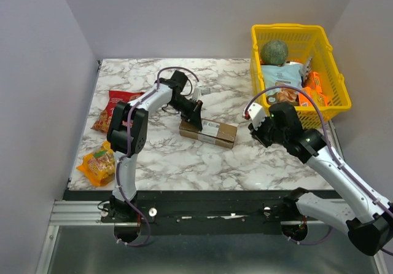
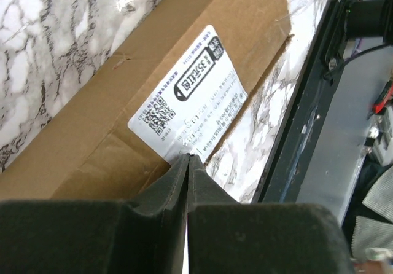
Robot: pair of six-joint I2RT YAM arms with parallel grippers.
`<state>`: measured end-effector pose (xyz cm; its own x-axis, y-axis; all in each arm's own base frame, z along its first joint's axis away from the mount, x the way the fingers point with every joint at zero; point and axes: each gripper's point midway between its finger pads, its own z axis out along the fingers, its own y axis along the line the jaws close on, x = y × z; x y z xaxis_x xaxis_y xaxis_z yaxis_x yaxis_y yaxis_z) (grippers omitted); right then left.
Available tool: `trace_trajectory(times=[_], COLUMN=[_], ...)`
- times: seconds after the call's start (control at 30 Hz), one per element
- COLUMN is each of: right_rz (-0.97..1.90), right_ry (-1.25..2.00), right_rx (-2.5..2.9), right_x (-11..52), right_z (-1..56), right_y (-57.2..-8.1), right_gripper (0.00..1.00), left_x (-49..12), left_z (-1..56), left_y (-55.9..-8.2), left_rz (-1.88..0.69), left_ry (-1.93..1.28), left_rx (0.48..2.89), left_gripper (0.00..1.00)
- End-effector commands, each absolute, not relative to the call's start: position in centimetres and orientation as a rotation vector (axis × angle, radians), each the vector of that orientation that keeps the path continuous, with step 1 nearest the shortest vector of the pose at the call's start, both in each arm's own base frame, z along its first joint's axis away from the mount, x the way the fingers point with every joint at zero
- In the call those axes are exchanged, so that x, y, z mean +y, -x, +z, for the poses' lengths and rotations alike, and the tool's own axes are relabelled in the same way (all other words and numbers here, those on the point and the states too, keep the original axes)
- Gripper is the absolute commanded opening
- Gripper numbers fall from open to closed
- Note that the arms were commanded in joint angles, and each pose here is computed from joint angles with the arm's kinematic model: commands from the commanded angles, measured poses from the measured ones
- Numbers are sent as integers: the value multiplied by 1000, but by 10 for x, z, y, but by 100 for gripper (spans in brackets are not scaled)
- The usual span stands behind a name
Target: Unpack the express box
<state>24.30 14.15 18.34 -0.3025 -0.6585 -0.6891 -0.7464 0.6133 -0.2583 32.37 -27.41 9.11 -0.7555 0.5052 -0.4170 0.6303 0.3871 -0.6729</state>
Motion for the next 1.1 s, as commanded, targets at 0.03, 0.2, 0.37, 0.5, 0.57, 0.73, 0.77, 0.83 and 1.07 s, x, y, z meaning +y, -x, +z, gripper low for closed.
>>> trace_trajectory(times=[0.03, 0.2, 0.37, 0.5, 0.57, 0.73, 0.77, 0.83, 1.07], right_rz=[272, 450, 566, 614, 632, 688, 688, 689, 692], right_ry=[1087, 1181, 1268, 1317, 1317, 1315, 1313, 1309, 1281], right_rx=[1995, 1723, 1551, 1448, 1393, 1382, 1385, 1387, 1381], right_x=[150, 185, 215, 231, 237, 247, 247, 248, 252], right_z=[199, 239, 268, 283, 294, 300, 300, 300, 303], right_y=[-224, -218, -219, -223, -224, -227, -228, -230, -236], right_gripper=[0, 0, 0, 0, 0, 0, 0, 0, 0], left_x=[-268, -289, -305, -319, -325, -332, -333, -336, -347], left_z=[118, 216, 268, 279, 278, 271, 269, 268, 265], left_y=[-338, -336, -302, -278, -266, -249, -248, -245, -246], left_rz=[-1164, -1097, -1159, -1201, -1226, -1251, -1256, -1258, -1245], left_ry=[-1221, -1195, -1249, -1317, -1355, -1411, -1417, -1431, -1473], left_rx=[2114, 1704, 1557, 1499, 1492, 1485, 1486, 1479, 1472], left_gripper=[22, 42, 55, 62, 62, 60, 59, 57, 50])
